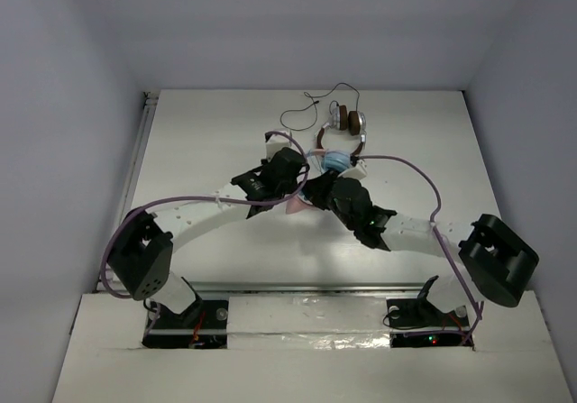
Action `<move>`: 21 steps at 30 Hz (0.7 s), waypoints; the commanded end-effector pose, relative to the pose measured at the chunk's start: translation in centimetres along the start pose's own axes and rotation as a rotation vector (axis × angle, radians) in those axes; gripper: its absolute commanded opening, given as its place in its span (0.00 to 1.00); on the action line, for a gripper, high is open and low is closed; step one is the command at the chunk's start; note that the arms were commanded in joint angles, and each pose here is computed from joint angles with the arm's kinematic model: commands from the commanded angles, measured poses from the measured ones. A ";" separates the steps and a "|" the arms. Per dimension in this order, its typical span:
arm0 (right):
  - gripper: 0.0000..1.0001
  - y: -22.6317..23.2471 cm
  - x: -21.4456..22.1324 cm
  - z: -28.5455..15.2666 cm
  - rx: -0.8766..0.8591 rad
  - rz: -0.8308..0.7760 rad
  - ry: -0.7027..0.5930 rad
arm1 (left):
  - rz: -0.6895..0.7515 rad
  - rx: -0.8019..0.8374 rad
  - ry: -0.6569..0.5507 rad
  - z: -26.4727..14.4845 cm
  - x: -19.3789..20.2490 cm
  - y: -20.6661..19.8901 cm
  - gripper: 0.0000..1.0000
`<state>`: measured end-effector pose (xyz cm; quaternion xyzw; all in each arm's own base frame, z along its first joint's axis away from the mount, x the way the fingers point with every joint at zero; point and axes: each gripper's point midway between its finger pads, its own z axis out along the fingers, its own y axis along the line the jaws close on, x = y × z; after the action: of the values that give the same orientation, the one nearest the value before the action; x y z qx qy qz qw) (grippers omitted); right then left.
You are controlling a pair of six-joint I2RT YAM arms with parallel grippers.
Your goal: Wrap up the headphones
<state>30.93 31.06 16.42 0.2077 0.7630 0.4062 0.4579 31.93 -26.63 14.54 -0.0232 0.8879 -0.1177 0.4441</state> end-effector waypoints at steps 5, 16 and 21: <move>0.37 -0.3 0.1 0.0 0.068 -0.079 0.018 | -0.048 0.125 -0.012 0.2 -2.8 -2.4 0.00; 0.40 2.0 1.6 -1.1 0.052 -0.186 0.192 | -0.048 0.179 0.011 0.9 -3.2 -1.9 0.00; 0.42 4.1 0.7 -2.2 0.022 -0.230 0.226 | -0.058 0.174 0.013 1.3 -3.5 -0.9 0.00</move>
<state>29.01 32.49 16.22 0.1081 0.8428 0.3410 0.4022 33.19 -25.58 12.42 0.0010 0.9097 -0.1482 0.3880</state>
